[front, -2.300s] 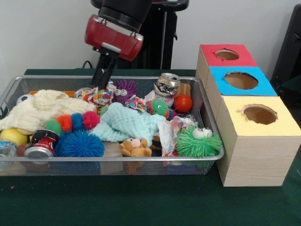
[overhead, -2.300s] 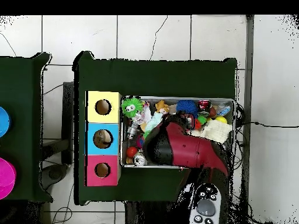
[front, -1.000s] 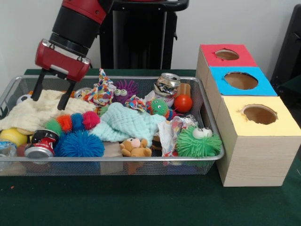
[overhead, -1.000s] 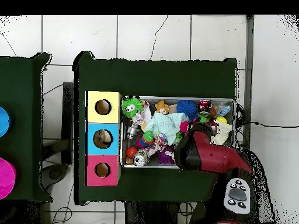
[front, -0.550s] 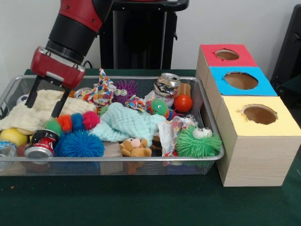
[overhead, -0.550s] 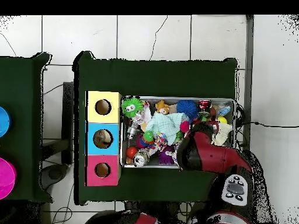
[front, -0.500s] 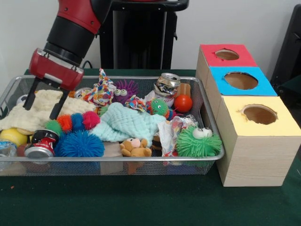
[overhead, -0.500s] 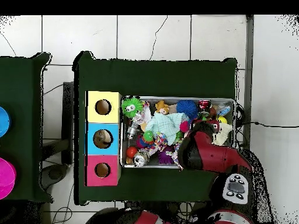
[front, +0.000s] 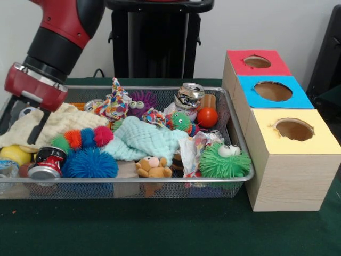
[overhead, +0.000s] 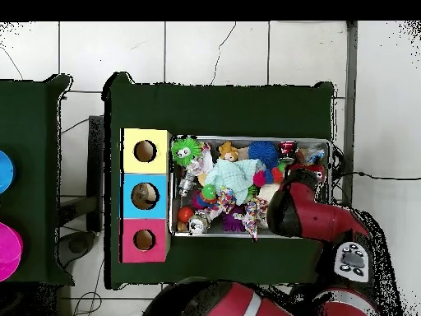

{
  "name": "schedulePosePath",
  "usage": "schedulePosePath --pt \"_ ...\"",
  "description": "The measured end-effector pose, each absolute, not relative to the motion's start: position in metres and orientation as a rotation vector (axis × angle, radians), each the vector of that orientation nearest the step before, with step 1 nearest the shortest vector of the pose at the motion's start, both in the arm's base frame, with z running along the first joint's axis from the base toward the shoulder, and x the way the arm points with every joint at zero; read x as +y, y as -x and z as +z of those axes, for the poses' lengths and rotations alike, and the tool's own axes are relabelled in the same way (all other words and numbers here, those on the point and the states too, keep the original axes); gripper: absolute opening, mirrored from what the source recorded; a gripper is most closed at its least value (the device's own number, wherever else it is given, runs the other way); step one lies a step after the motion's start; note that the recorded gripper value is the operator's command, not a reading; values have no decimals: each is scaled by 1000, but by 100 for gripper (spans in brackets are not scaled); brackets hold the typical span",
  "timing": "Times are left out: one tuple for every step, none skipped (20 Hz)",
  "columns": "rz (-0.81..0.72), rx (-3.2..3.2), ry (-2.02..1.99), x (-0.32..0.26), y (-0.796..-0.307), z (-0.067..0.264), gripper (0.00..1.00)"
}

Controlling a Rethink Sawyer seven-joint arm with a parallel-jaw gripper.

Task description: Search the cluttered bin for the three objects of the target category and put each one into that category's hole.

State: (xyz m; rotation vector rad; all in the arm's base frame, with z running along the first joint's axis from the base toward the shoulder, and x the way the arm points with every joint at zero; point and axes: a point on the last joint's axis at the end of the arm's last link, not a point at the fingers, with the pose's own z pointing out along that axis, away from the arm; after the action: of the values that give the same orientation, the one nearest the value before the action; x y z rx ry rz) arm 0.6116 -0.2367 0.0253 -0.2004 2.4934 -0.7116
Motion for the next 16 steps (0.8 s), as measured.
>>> schedulePosePath --pt "-714 2492 195 -241 -612 25 100" --pt "-722 2488 178 -252 -613 24 100" --pt "-724 2487 173 -255 -613 24 100" --pt "-730 2485 163 -263 -613 24 100" --pt "-734 2484 157 -267 -613 23 100" --pt "-735 2484 157 -268 -613 23 100" --pt "-738 2481 151 -273 -614 22 100" --pt "-739 2480 148 -275 -614 22 100" --pt "-740 2478 146 -278 -616 21 100" --pt "-740 2476 145 -279 -616 20 100" --pt "-740 2475 143 -282 -618 18 100" --pt "-737 2475 142 -282 -619 16 100" --pt "-732 2474 139 -283 -620 13 100" --pt "-727 2475 137 -283 -621 11 100" --pt "-720 2476 135 -281 -622 8 100" --pt "-714 2476 133 -280 -622 6 100"
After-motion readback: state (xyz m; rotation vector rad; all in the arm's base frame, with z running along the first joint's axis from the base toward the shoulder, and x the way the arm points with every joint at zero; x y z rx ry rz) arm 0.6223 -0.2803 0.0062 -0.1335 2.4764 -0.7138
